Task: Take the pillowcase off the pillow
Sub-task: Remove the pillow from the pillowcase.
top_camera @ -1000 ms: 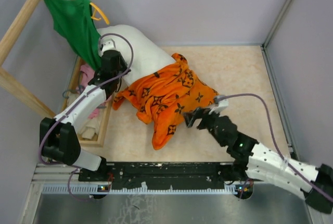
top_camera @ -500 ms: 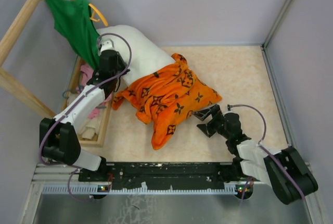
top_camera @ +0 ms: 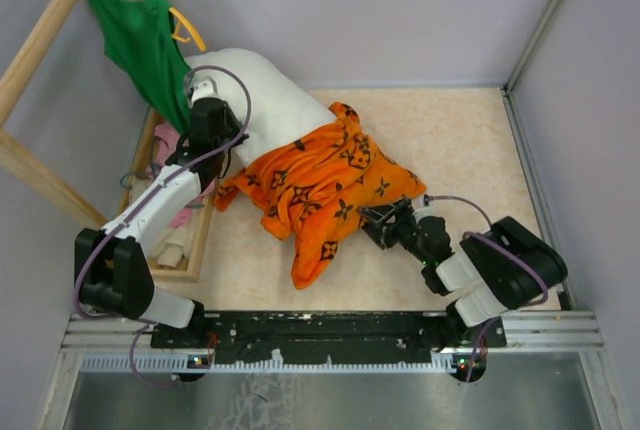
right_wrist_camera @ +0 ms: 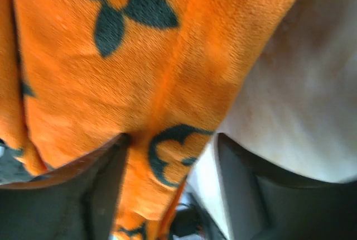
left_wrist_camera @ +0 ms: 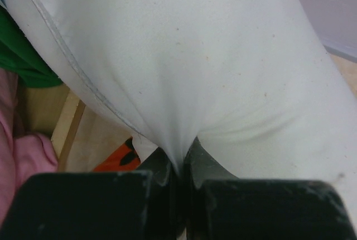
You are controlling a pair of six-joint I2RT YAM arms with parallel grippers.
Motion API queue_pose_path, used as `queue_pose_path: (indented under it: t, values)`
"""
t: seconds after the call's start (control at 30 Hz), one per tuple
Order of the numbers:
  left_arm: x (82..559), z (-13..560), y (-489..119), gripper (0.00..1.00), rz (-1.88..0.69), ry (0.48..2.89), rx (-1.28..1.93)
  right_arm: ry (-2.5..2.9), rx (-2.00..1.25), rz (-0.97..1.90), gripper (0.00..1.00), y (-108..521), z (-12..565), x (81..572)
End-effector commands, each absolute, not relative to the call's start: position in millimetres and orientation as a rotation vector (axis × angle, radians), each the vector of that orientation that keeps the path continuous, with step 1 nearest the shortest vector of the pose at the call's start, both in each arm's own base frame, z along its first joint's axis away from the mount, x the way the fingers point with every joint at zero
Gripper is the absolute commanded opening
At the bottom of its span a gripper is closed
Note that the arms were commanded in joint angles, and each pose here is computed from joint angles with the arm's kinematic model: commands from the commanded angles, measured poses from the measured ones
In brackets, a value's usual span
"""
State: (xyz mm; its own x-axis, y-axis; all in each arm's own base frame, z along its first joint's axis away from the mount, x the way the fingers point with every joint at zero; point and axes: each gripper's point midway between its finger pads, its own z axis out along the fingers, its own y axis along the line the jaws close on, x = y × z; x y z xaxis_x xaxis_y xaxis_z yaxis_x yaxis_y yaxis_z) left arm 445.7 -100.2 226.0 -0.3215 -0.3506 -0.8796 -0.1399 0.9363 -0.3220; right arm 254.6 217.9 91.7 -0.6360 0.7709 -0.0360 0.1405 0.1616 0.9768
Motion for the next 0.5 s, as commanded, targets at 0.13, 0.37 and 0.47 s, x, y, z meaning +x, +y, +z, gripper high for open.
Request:
queue_pose_path:
  t: [0.13,0.37,0.47]
  values:
    - [453.1,278.6,-80.8,0.00,-0.258,1.728,-0.435,1.646,0.707,1.753,0.00,228.8,152.1,261.3]
    - [446.7,291.5,-35.4,0.00,-0.160,1.673,-0.546,2.232,0.643,1.162,0.00,186.2,48.4,220.5]
    - [439.0,293.9,-15.8,0.00,-0.107,1.646,-0.604,2.273,0.681,0.960,0.00,146.0,46.7,206.7]
